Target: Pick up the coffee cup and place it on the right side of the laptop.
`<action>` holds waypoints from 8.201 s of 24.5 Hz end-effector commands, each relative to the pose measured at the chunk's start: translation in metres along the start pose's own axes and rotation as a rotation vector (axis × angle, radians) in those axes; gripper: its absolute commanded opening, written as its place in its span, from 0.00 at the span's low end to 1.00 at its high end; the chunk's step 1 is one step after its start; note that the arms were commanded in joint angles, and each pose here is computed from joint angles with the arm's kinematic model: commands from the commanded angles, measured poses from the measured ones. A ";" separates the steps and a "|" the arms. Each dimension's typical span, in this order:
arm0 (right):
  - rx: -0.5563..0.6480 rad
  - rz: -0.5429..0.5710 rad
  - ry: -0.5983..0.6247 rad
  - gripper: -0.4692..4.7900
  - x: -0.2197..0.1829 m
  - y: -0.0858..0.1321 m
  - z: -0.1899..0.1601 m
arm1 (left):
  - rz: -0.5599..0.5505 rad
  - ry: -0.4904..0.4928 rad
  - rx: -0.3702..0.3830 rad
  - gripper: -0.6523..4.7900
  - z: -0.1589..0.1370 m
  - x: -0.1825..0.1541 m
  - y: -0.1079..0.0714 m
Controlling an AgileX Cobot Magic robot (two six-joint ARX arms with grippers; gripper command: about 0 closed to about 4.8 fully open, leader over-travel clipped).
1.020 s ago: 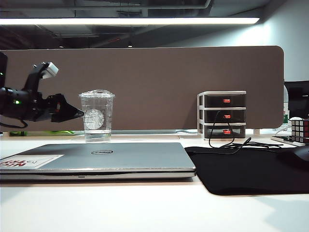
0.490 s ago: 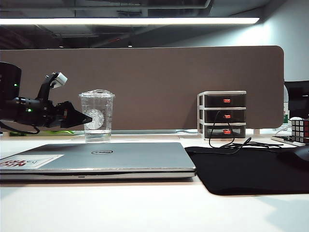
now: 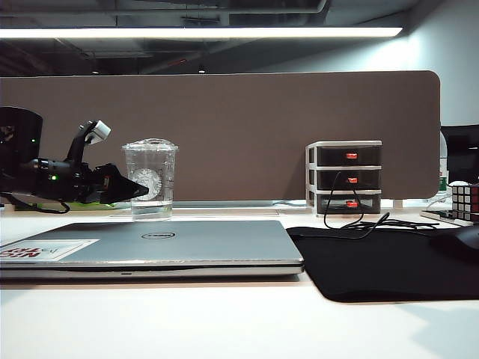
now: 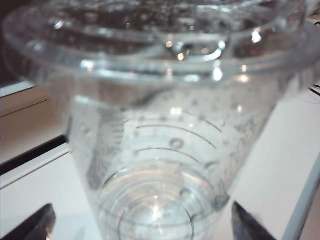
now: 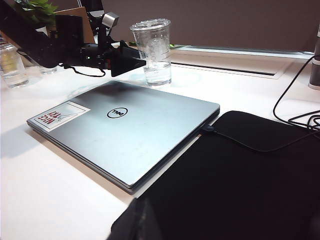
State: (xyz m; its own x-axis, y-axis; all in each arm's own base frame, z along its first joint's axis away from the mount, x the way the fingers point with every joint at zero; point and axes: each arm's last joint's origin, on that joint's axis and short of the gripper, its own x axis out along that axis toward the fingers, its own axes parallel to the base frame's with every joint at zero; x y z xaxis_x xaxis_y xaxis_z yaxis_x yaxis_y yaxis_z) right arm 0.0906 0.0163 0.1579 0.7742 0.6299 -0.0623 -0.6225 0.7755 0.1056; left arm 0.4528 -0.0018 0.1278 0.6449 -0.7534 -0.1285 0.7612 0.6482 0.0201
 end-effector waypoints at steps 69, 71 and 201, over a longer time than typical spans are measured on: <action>-0.002 0.036 -0.001 0.09 0.000 0.001 -0.001 | -0.662 -0.247 0.100 0.78 0.093 0.196 -0.223; -0.002 0.044 0.000 0.09 0.000 0.001 -0.001 | -0.687 -0.241 0.096 0.78 0.092 0.199 -0.237; -0.048 -0.580 -0.005 0.09 -0.004 -0.016 -0.002 | 0.576 -0.156 -0.013 0.11 0.022 -0.223 -0.284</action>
State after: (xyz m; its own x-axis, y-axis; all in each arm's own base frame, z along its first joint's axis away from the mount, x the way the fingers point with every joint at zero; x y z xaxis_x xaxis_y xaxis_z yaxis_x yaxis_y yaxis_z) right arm 0.0966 0.0015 0.1555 0.9881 0.1170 -0.0997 -0.1159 0.9931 0.0162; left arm 0.0941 -0.0217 0.1725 0.9483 -0.3133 0.0501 0.3118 0.9495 0.0358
